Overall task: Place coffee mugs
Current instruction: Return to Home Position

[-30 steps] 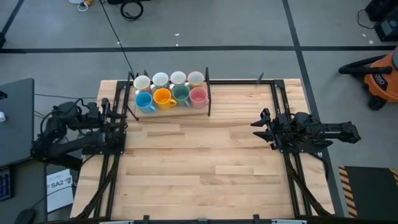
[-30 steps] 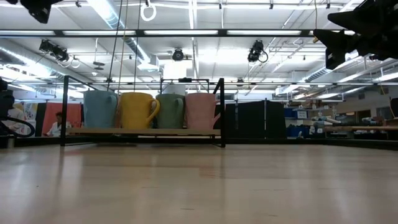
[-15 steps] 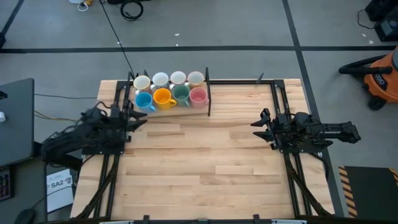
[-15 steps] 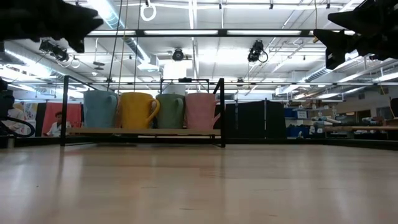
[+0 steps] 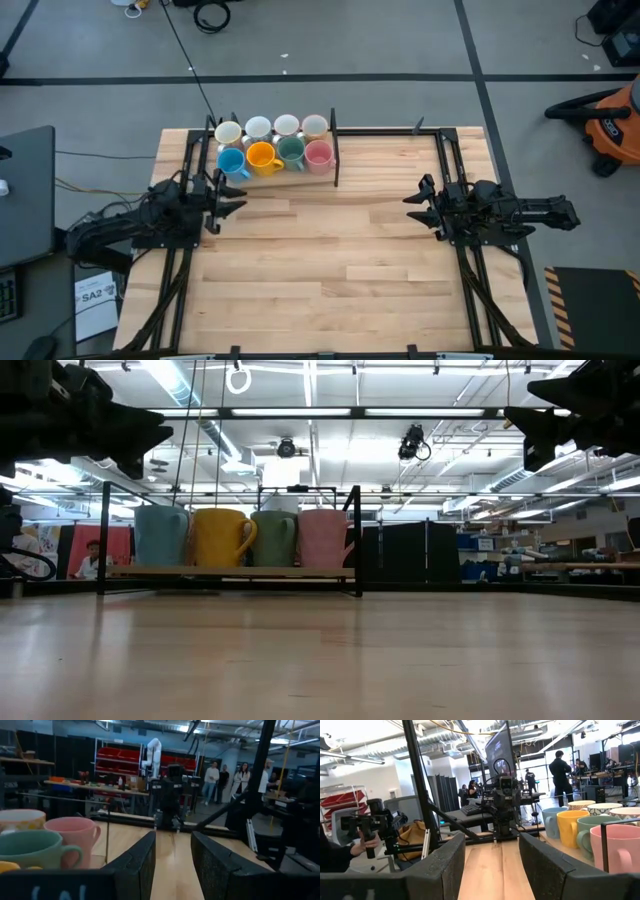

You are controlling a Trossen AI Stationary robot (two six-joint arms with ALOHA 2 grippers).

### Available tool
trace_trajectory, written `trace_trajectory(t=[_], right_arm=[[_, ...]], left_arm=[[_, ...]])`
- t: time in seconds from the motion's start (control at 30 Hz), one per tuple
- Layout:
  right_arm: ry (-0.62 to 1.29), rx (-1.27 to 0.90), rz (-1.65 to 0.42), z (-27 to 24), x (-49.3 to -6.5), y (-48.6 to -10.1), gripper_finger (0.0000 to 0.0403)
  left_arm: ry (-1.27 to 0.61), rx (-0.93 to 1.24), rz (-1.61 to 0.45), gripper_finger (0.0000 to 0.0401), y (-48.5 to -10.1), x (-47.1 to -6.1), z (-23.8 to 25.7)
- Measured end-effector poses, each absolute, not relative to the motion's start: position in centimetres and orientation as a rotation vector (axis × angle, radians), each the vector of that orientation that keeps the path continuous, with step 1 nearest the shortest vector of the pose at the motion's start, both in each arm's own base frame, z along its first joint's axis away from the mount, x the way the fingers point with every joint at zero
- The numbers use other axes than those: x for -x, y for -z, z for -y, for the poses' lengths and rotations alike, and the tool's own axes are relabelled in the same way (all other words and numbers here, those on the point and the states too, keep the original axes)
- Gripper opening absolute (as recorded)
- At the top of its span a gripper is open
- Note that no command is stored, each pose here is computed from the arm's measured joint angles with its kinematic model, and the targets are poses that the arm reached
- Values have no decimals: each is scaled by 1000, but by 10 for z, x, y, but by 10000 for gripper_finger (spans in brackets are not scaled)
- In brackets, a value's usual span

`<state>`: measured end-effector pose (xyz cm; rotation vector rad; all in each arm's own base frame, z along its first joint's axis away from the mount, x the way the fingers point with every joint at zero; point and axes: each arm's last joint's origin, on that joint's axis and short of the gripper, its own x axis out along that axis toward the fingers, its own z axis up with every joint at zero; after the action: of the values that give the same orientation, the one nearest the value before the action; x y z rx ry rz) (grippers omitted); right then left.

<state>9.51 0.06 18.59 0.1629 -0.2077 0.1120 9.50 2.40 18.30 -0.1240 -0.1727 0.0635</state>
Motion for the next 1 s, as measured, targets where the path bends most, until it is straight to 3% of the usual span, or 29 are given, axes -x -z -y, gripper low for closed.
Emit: trace_trajectory(t=[0.27, 1.0], right_arm=[[-113, -167, 207, -1, -95, -186, 193], [-117, -164, 197, -1, -95, -185, 193]], left_arm=[[-66, 114, 87, 130, -174, -98, -18], [-103, 73, 88, 130, -174, -98, -17]])
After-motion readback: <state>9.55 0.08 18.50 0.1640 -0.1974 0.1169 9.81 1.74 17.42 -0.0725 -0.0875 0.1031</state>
